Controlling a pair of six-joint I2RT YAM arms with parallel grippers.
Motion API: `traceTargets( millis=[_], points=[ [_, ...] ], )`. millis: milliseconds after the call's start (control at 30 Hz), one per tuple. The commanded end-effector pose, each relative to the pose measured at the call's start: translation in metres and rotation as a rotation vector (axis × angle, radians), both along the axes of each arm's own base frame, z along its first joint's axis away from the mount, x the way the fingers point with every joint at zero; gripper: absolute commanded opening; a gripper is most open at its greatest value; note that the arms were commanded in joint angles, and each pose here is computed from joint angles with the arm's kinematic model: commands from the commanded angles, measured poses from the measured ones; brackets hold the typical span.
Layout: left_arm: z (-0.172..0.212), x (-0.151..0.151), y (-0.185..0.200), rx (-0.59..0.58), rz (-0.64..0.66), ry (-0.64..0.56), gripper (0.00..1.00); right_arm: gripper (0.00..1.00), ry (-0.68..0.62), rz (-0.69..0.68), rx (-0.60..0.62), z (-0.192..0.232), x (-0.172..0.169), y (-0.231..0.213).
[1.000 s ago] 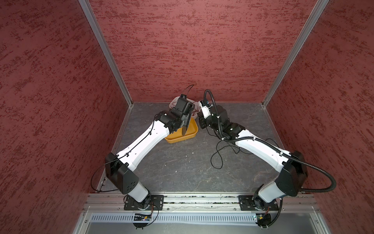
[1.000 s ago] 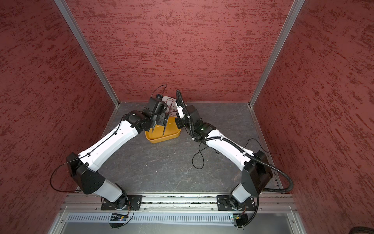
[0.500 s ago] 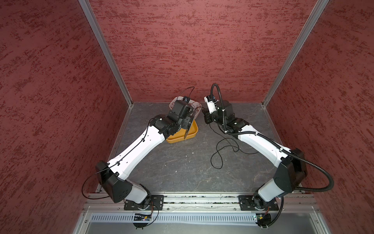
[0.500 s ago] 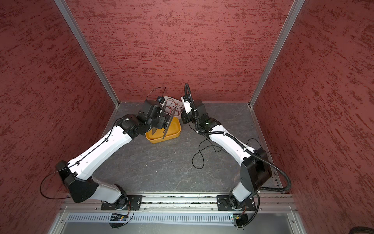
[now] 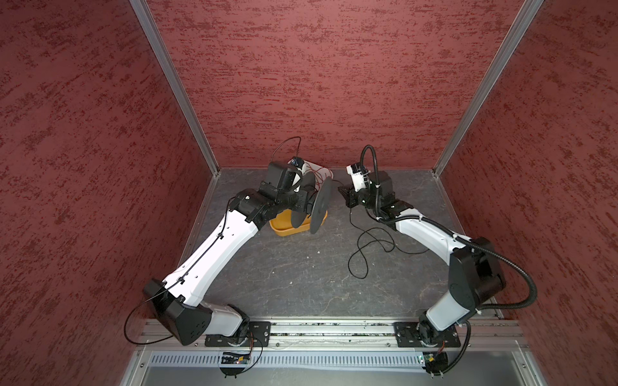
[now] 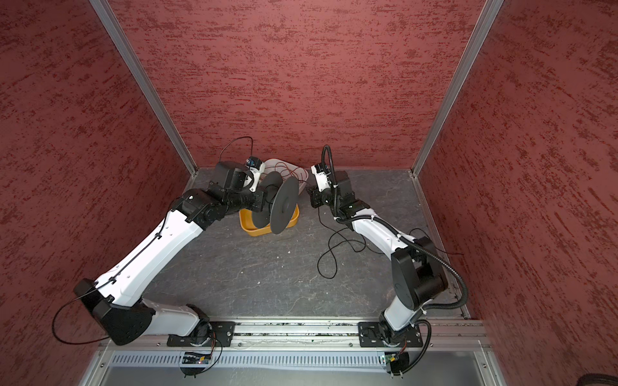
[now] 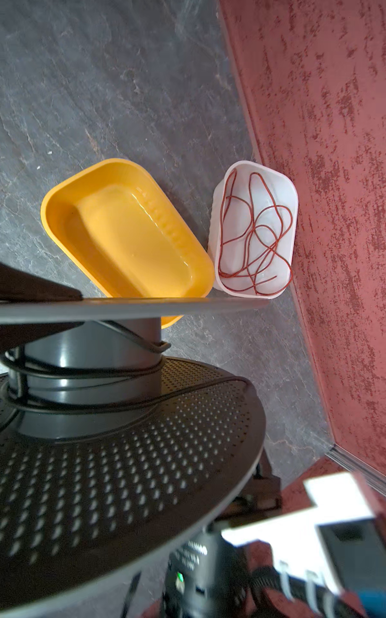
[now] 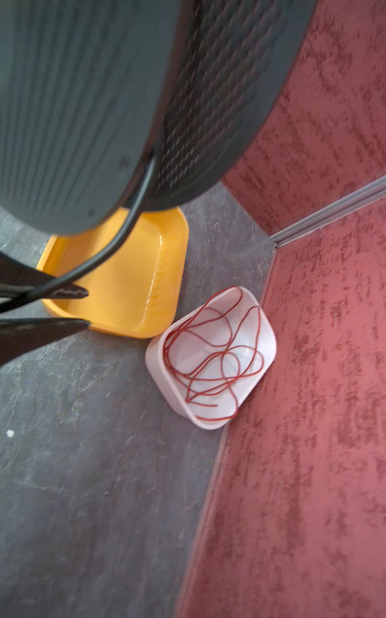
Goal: Wrap the cables
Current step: 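Draw the cable around the hub and back toward the robot with the right gripper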
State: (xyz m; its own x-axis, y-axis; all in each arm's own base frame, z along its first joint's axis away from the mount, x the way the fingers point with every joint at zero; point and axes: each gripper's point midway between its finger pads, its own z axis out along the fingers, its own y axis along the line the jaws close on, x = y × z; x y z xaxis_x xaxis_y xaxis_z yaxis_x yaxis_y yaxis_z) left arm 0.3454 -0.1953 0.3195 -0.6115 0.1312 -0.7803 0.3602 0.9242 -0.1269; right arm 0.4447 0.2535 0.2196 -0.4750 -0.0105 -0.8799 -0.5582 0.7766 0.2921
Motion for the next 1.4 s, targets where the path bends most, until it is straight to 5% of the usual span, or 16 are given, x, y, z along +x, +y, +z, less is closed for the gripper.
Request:
traceTargets(
  millis=[0, 167, 433, 533, 933, 1367],
  points=[
    [0.059, -0.001, 0.001, -0.209, 0.017, -0.101, 0.0, 0.16, 0.057, 0.005, 0.043, -0.028, 0.007, -0.001],
    [0.081, 0.001, 0.006, -0.278, 0.039, -0.118, 0.0, 0.3, 0.117, 0.035, 0.109, -0.051, -0.003, 0.005],
    [0.095, 0.008, 0.01, -0.325, 0.061, -0.12, 0.0, 0.87, 0.078, 0.05, 0.12, -0.053, -0.032, -0.005],
    [0.097, 0.008, 0.013, -0.325, 0.068, -0.11, 0.0, 0.98, 0.014, 0.008, 0.09, -0.045, -0.042, -0.02],
    [0.099, 0.007, 0.017, -0.336, 0.06, -0.068, 0.0, 0.84, -0.058, 0.03, -0.075, -0.045, -0.046, -0.03],
    [0.104, 0.008, 0.025, -0.376, 0.066, -0.058, 0.0, 0.59, -0.061, 0.088, -0.066, -0.048, -0.04, -0.018]
  ],
)
